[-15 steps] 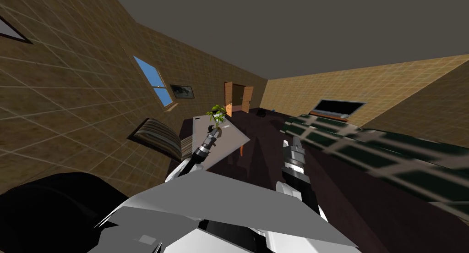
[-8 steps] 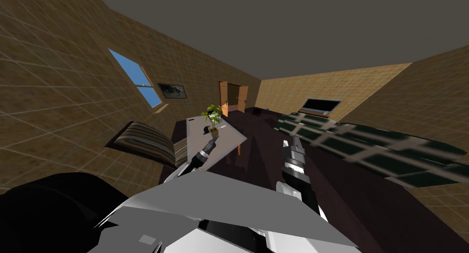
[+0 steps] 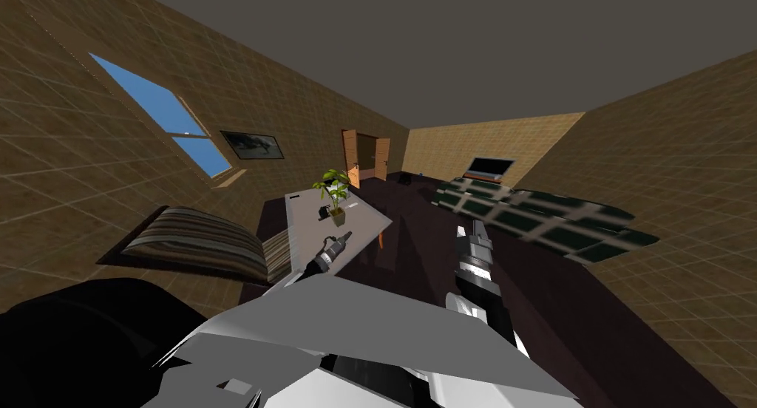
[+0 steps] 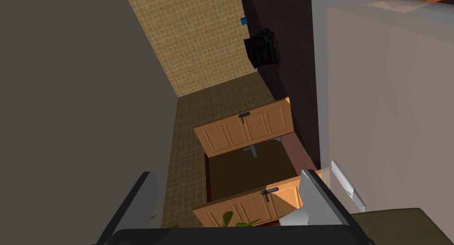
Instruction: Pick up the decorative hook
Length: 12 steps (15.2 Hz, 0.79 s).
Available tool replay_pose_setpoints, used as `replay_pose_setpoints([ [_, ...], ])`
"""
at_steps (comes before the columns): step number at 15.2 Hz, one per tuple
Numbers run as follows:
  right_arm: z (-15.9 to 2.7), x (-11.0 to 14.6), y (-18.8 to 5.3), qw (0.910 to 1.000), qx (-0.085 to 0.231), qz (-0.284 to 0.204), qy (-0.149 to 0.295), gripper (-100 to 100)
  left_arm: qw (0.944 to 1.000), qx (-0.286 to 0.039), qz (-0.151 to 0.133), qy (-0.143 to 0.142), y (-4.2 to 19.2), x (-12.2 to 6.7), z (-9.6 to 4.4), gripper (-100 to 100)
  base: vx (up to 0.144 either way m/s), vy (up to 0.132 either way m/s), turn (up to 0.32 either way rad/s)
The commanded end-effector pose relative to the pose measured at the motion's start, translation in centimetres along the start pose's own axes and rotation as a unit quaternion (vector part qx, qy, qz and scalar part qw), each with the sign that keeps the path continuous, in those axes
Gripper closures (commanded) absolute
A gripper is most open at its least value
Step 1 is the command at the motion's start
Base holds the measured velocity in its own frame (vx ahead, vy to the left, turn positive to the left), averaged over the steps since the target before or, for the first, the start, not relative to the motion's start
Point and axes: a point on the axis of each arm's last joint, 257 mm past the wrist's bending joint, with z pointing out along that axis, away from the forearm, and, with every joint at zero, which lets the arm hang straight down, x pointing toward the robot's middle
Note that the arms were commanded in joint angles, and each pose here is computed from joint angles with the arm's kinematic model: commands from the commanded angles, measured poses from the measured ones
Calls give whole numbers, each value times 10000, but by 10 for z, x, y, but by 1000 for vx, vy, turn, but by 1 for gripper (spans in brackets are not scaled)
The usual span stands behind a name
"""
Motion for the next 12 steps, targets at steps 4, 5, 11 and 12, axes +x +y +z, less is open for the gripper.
replay_pose_setpoints([
  [4,0,0,0,10000,0,0,0,0,9957,-870,-2,320,71,8,-31,-100,3,18,-200],
  [5,0,0,0,10000,0,0,0,0,9947,-979,-2,312,80,7,-36,-100,5,29,-241],
  [11,0,0,0,10000,0,0,0,0,9818,-1825,33,521,145,8,-80,-100,4,18,-157],
  [12,0,0,0,10000,0,0,0,0,9814,-1849,33,519,147,7,-81,-100,5,18,-70],
])
